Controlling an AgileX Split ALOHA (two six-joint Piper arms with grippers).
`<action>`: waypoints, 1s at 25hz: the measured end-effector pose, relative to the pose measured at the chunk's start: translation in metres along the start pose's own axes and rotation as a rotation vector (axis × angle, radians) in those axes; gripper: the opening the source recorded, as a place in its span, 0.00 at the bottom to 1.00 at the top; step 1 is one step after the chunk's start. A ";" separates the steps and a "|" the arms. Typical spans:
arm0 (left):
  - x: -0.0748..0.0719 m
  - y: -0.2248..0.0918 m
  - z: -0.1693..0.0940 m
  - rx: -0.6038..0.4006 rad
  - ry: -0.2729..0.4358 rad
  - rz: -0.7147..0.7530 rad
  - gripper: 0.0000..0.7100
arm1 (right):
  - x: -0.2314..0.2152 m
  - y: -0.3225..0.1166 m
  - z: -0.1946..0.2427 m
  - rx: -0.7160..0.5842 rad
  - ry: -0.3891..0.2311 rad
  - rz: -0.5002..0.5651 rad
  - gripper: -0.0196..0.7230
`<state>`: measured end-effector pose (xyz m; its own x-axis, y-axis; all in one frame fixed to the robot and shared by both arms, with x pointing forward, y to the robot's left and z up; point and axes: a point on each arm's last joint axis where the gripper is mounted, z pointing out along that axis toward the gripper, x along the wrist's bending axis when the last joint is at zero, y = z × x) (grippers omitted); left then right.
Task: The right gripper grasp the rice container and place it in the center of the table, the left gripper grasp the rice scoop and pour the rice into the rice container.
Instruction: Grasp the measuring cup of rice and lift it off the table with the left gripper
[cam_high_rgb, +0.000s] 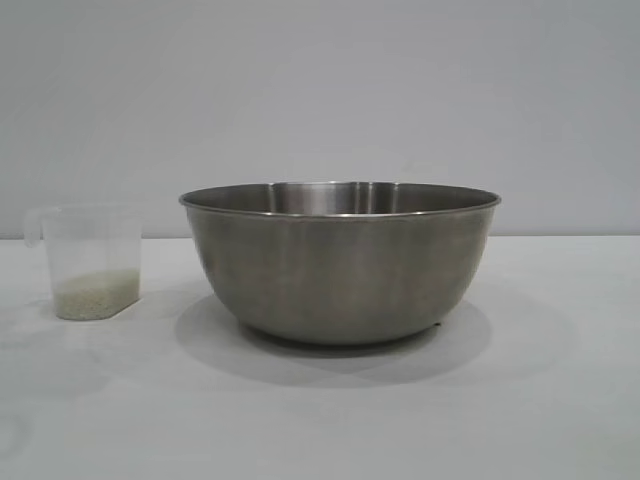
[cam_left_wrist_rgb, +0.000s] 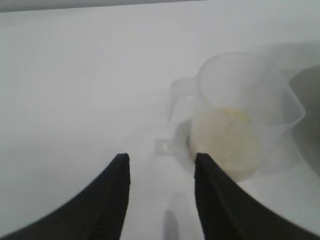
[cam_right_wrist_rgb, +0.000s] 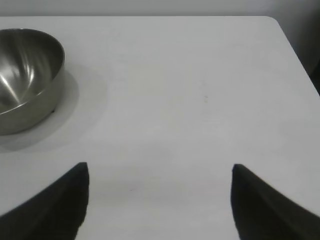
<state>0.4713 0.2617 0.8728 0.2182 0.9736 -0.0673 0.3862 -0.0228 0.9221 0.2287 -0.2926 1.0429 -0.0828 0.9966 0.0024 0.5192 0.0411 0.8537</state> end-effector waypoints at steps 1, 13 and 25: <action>0.000 0.000 0.003 0.000 -0.004 0.000 0.42 | 0.000 0.000 0.000 0.000 0.000 0.000 0.70; 0.002 0.001 0.031 -0.016 -0.016 -0.014 0.42 | 0.000 0.000 0.000 0.000 0.000 0.000 0.70; 0.004 0.002 0.052 -0.035 -0.017 -0.012 0.42 | 0.000 0.000 0.000 0.000 0.000 0.000 0.70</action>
<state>0.5196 0.2541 0.8543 0.2286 0.9698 -0.0850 0.3578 -0.0026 0.9338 0.2287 -0.2926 1.0429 -0.0828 0.9966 0.0024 0.5192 0.0411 0.8537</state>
